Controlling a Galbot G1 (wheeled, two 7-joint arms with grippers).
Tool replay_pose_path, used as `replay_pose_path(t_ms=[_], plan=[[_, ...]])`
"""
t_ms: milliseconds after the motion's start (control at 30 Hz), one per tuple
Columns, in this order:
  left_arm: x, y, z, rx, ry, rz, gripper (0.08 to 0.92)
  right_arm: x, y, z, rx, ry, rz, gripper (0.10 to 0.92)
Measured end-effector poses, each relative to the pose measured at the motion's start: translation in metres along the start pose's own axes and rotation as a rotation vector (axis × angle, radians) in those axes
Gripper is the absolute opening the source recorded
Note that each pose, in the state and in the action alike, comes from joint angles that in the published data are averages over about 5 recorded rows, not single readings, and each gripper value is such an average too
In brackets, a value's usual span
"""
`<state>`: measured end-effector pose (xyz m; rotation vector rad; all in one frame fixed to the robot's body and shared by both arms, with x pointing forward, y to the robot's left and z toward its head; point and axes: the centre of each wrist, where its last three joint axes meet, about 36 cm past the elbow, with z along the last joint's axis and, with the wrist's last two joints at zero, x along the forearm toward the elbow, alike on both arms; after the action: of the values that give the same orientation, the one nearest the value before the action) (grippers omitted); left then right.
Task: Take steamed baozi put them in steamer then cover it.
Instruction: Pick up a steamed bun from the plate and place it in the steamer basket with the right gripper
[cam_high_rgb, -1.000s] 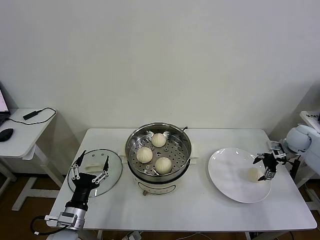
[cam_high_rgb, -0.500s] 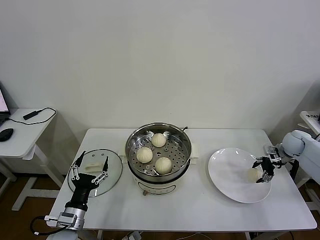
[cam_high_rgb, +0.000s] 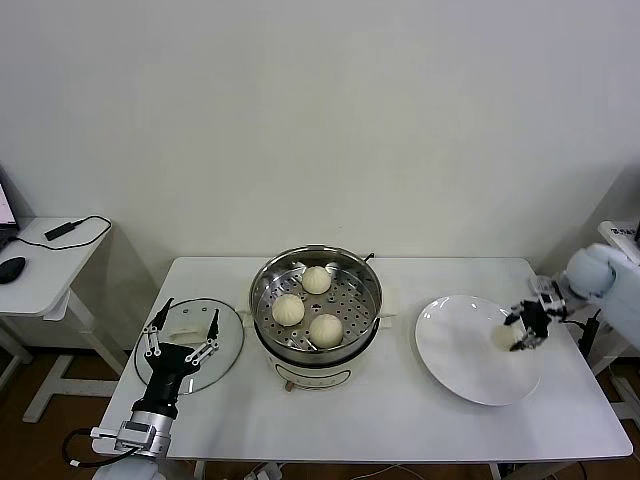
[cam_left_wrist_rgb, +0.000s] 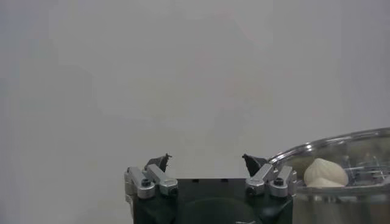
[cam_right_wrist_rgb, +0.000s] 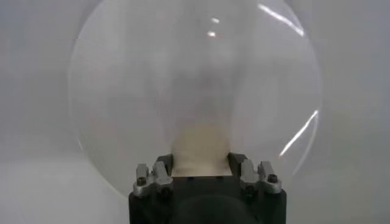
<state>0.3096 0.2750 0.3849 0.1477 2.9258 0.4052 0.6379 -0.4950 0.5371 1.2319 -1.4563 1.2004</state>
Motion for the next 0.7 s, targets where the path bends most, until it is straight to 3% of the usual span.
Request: replay_pose_path(t_ms=[433,700], plan=[[-0.001,-0.003,-0.003,0.008,-0.007,0.003,0.823,0.116,-0.061,-0.161,0.184,-0.107,0.01,0.619],[-0.002,-0.004,-0.003,0.009,-0.008,0.003,0.823,0.136,-0.067,-0.274,0.285,-0.134,-0.014,0.612]])
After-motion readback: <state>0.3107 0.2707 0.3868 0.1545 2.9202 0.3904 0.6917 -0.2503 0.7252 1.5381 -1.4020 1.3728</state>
